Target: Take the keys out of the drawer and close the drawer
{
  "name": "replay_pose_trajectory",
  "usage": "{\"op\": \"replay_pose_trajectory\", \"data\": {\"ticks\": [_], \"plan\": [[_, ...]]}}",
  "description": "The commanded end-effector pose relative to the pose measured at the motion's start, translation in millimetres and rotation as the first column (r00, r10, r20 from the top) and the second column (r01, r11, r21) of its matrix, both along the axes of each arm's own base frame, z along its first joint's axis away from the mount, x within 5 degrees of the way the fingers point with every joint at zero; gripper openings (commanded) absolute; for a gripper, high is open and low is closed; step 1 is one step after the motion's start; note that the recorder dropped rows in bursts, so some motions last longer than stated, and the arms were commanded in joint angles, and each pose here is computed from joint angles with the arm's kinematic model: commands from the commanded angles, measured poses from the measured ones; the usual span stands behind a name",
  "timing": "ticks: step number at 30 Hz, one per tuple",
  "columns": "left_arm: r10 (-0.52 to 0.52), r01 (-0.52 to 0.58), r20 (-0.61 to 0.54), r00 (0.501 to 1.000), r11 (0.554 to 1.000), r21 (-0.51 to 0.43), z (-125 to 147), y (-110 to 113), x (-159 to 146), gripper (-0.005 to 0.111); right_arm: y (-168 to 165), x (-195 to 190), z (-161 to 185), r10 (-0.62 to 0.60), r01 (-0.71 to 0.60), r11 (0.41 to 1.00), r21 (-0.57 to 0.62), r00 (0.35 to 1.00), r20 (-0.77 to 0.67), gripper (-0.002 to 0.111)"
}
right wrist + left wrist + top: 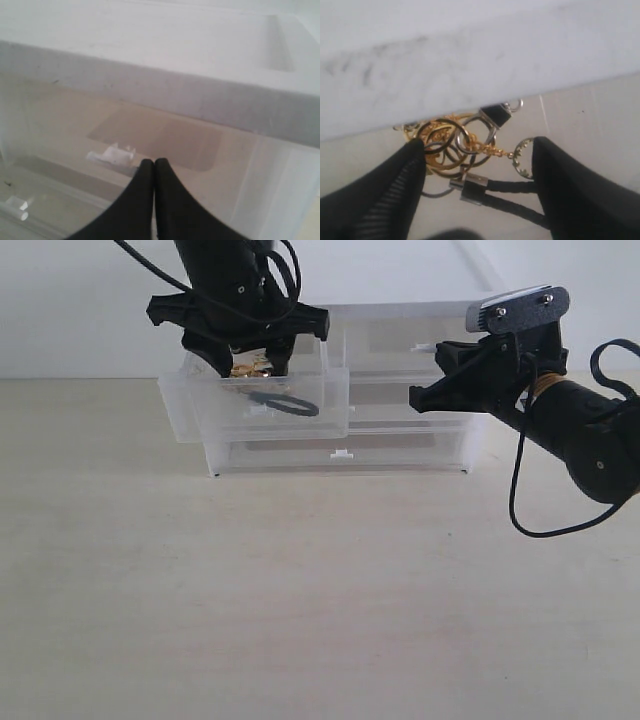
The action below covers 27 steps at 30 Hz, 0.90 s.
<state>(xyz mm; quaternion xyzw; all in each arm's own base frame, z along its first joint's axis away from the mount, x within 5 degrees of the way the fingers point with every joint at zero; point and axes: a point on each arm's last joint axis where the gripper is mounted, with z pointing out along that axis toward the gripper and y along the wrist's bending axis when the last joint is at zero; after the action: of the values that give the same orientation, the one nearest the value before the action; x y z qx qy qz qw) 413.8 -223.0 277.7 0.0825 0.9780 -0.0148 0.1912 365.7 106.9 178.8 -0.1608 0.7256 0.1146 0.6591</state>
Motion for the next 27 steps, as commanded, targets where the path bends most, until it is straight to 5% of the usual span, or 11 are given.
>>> {"op": "replay_pose_trajectory", "data": {"ticks": [1, 16, 19, 24, 27], "plan": [[0.02, -0.02, 0.013, 1.0, 1.0, 0.013, 1.3, 3.0, 1.6, 0.059, -7.4, 8.3, 11.0, -0.066, 0.062, 0.995, 0.074, 0.996, 0.059, 0.0], [0.048, -0.048, 0.011, 0.999, 0.999, 0.001, 1.3, 3.0, 1.6, 0.058, -7.4, 8.3, 11.7, -0.066, 0.061, 0.995, 0.076, 0.996, 0.065, 0.0], [0.063, -0.063, 0.009, 0.998, 0.998, -0.005, 1.0, 2.9, 1.7, 0.047, -7.4, 8.3, 11.7, -0.066, 0.061, 0.995, 0.076, 0.996, 0.065, 0.0], [0.057, -0.057, 0.007, 0.998, 0.998, 0.016, -4.7, 3.0, 4.0, 0.009, -7.4, 8.3, 11.7, -0.066, 0.061, 0.995, 0.076, 0.996, 0.065, 0.0], [0.028, -0.029, 0.007, 1.0, 0.999, 0.034, -6.7, 3.0, 4.7, 0.004, -7.5, 8.4, 11.7, -0.068, 0.063, 0.995, 0.078, 0.996, 0.065, 0.0]]}}
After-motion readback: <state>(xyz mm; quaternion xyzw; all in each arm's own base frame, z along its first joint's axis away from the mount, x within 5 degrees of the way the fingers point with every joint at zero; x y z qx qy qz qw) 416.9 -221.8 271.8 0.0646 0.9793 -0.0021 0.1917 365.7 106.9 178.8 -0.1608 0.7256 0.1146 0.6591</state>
